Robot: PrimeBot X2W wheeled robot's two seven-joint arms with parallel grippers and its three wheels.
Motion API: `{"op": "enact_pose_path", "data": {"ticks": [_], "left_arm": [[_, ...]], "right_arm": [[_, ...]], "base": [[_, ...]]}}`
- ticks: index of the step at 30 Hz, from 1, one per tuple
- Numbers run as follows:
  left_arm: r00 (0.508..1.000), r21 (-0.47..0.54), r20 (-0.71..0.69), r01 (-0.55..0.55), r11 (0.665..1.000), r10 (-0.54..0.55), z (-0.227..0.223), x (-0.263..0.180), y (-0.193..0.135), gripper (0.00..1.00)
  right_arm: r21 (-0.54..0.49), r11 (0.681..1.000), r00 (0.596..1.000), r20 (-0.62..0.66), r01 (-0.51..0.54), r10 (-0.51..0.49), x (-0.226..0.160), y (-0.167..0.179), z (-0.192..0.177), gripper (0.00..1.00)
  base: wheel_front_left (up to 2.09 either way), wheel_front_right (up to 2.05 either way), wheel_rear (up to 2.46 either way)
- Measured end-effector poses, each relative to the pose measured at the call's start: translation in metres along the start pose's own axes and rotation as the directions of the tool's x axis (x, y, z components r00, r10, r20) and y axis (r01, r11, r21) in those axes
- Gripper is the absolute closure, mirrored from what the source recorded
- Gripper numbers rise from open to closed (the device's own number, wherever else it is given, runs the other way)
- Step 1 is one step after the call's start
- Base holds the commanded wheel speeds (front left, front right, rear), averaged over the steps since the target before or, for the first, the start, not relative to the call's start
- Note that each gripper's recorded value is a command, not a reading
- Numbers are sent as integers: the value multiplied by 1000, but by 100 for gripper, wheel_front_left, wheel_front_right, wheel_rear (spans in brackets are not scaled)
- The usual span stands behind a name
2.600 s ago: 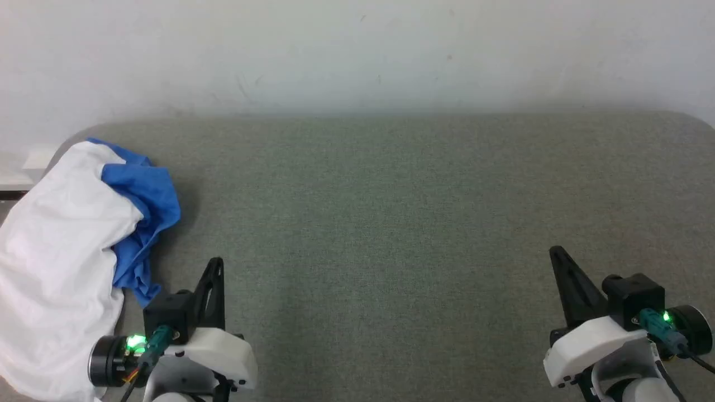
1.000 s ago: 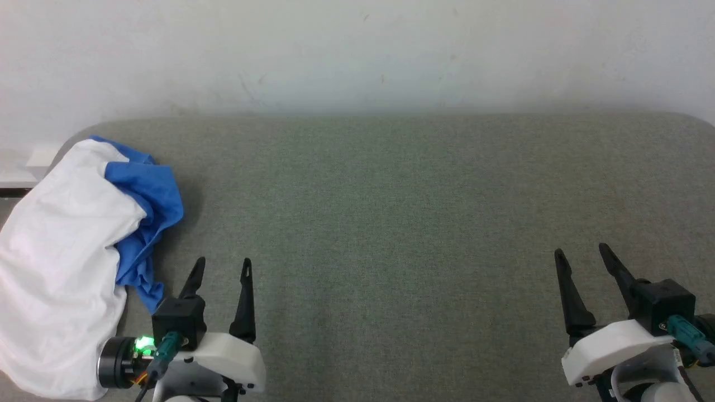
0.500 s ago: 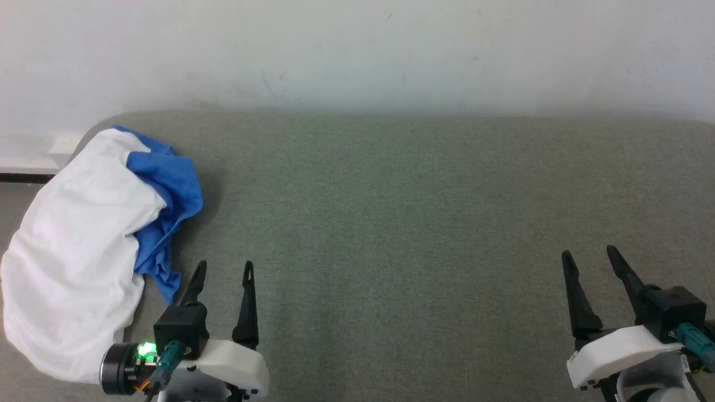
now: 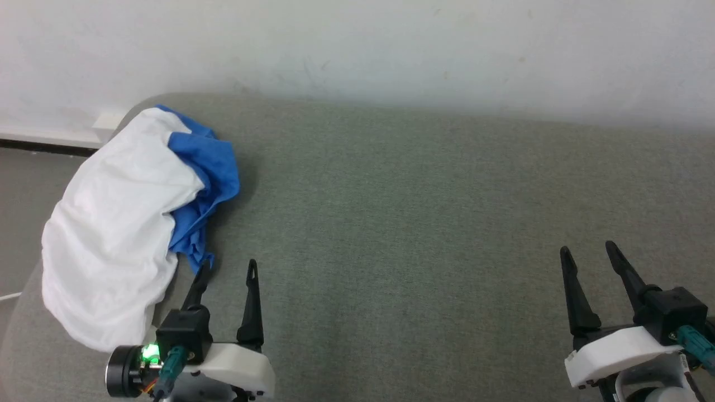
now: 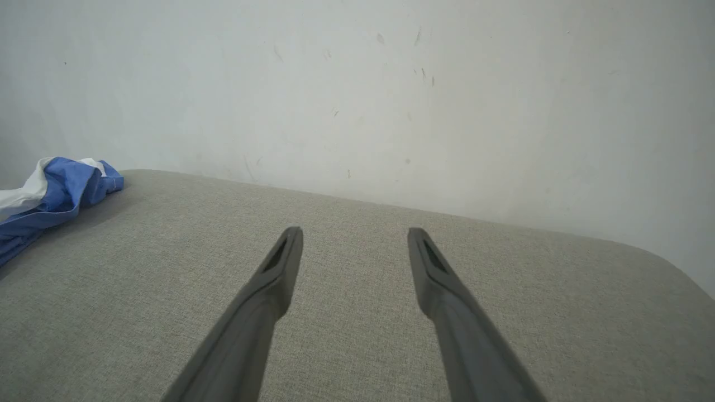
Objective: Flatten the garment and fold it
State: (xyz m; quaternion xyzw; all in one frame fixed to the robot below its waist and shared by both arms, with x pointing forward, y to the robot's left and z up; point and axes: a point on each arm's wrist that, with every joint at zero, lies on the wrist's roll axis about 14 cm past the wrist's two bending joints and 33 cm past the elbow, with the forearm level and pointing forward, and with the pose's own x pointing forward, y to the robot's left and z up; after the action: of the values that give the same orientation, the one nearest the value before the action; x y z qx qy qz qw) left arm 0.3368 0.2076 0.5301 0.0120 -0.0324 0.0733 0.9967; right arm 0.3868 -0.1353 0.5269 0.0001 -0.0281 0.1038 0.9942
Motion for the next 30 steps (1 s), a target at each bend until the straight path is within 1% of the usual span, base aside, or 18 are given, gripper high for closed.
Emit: {"op": "enact_pose_path", "data": {"ticks": [12, 16, 30], "left_arm": [[995, 0, 10, -102, 995, 102, 1, -19, 27, 0], [990, 2, 5, -137, 991, 137, -2, -28, 36, 0], [967, -2, 7, -253, 967, 253, -3, -55, 63, 0]], "right_arm": [[10, 994, 993, 20, -112, 112, 18, 37, 0, 0], [15, 987, 987, 27, -160, 160, 23, 53, 0, 0], [25, 960, 959, 47, -280, 279, 35, 95, -1, 0]], "base": [[0, 0, 0], [0, 0, 0], [0, 0, 0]]}}
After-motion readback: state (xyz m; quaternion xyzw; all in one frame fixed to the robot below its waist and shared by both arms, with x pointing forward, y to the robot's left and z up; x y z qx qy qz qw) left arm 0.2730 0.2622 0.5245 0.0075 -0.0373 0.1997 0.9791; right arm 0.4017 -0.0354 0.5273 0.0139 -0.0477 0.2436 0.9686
